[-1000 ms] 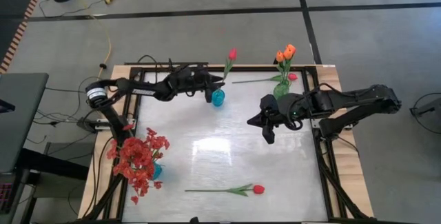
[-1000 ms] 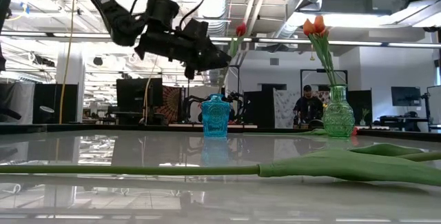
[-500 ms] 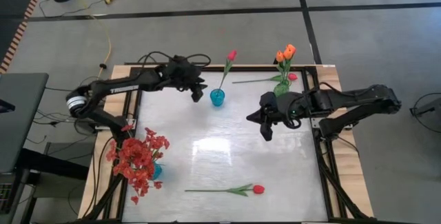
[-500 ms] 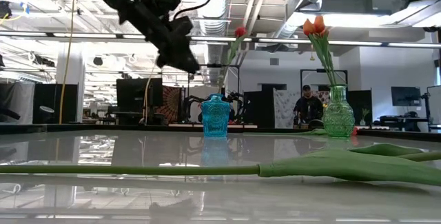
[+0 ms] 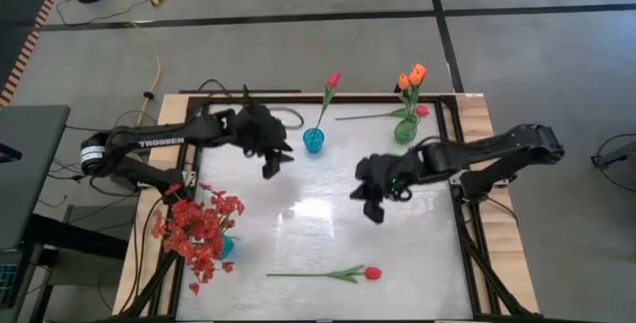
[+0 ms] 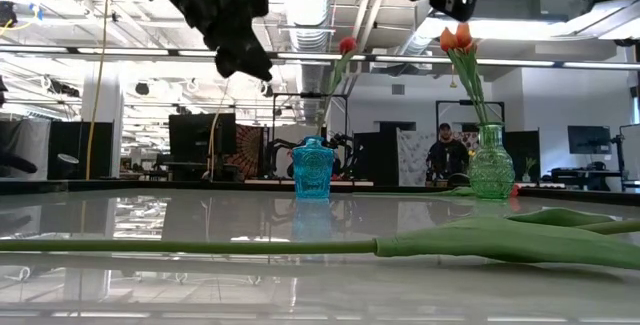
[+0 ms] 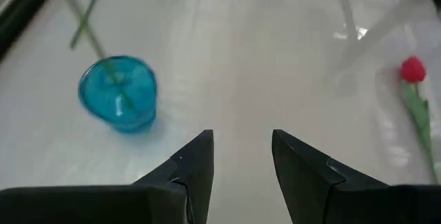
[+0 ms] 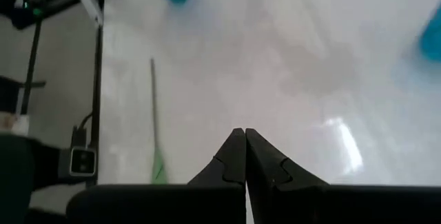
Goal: Sort flowers into vase by color
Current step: Put the bottom red tulip into the top blue vase
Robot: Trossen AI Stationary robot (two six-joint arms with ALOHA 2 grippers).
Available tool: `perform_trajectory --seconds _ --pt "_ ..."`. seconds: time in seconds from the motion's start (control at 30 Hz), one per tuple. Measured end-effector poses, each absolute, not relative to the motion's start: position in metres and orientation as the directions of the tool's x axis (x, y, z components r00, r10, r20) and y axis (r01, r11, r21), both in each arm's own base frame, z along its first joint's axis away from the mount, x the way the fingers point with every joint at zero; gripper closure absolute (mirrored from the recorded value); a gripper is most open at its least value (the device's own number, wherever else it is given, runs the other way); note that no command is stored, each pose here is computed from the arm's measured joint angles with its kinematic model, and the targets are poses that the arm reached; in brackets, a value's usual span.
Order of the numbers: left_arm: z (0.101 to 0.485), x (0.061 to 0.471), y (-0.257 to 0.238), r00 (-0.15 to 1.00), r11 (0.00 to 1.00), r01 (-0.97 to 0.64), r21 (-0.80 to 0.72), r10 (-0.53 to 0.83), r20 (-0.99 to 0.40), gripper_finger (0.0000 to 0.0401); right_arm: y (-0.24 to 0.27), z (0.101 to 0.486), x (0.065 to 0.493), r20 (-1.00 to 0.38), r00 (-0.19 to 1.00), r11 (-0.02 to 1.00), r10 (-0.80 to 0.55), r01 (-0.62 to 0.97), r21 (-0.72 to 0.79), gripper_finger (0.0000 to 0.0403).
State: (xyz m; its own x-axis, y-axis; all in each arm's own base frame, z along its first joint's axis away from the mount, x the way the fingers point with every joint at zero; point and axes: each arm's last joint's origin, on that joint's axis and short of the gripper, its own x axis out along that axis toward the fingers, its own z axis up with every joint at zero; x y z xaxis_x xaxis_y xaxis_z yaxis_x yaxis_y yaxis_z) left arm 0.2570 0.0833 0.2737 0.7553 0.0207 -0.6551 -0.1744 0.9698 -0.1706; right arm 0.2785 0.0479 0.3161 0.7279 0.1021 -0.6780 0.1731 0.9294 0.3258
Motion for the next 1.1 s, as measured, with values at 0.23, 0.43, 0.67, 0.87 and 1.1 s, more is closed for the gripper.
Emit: perform_trajectory --seconds 0.23,0.43,0.67,0.87,1.1 --pt "0.276 0.267 0.057 0.773 0.990 -0.114 -0.077 0.039 -0.634 0.0266 0.095 0.290 0.291 -0.723 0.664 0.923 0.192 0.127 0.362 0.0376" --pt "0.277 0.269 0.047 0.777 0.996 -0.014 -0.092 -0.047 -0.628 0.0266 0.139 0.260 0.304 -0.738 0.622 0.921 0.263 0.065 0.383 0.0364" --pt "0.276 0.269 0.044 0.776 0.997 0.012 -0.075 -0.057 -0.629 0.0266 0.179 0.224 0.332 -0.651 0.678 0.931 0.342 -0.147 0.335 0.0337" --pt "0.276 0.269 0.044 0.768 0.996 0.013 -0.084 -0.064 -0.637 0.0266 0.188 0.200 0.343 -0.651 0.676 0.934 0.346 -0.183 0.307 0.0281" --pt "0.275 0.269 0.044 0.767 0.997 0.026 -0.069 -0.064 -0.638 0.0266 0.193 0.178 0.353 -0.648 0.680 0.939 0.342 -0.271 0.211 0.0195"
